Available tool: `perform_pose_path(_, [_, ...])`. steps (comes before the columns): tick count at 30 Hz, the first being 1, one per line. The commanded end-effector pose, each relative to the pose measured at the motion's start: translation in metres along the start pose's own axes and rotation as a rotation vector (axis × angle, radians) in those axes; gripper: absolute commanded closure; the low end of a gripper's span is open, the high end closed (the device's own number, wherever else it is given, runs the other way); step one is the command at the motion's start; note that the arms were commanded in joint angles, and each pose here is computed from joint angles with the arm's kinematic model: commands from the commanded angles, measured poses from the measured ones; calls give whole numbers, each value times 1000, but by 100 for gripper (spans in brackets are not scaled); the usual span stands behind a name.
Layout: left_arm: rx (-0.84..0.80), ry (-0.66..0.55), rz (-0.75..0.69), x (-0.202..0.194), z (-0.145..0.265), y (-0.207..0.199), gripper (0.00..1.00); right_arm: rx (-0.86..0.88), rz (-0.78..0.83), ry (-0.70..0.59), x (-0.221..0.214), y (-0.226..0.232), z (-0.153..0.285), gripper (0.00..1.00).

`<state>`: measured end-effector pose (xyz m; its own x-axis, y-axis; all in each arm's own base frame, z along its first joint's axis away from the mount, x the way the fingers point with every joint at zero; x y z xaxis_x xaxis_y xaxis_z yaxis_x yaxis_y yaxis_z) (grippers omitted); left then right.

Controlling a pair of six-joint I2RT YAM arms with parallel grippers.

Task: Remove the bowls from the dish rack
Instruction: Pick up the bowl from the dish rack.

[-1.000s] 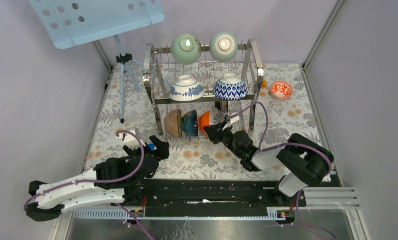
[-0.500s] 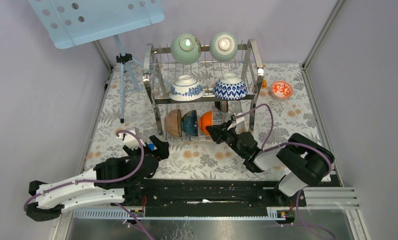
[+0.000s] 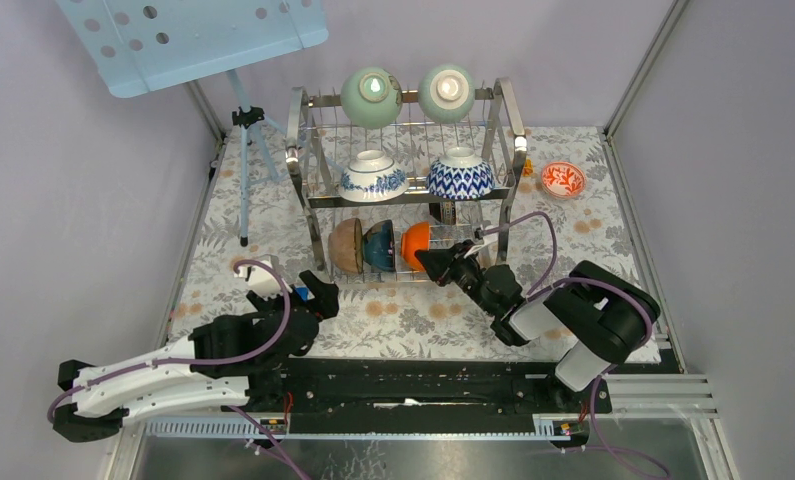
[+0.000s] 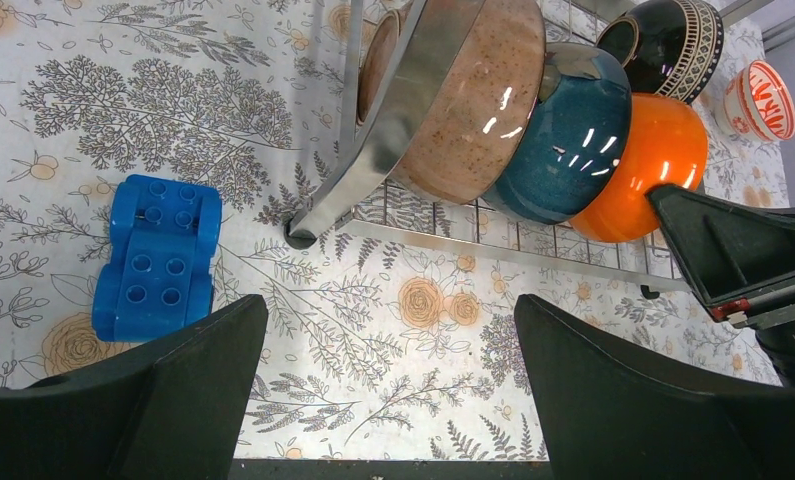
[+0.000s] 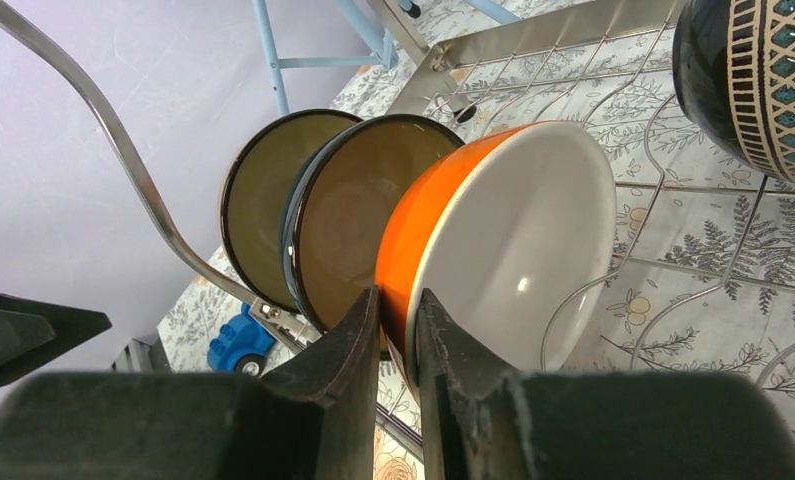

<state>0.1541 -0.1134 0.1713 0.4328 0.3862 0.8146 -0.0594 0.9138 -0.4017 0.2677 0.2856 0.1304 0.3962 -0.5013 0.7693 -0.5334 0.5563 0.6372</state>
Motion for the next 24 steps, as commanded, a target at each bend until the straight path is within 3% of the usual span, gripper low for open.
perform_pose_path(1, [-3, 3, 5, -1, 0, -1, 1, 123, -69, -89, 22, 26, 2, 100])
perform_pose_path(24, [-8, 6, 12, -1, 1, -2, 1, 186, -163, -164, 51, 43, 8, 100])
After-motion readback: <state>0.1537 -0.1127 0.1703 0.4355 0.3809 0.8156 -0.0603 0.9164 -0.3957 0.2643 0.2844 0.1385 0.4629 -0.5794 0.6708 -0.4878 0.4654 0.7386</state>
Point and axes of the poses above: each gripper's point midway between its finger pads, its own z axis back along the fingers, its own y axis along the line the jaws close on, x = y × z, the point moved 1 cm from there along z, back along the fingers, and after that the axes turned 4 degrees about -z, right-handed, at the moved point
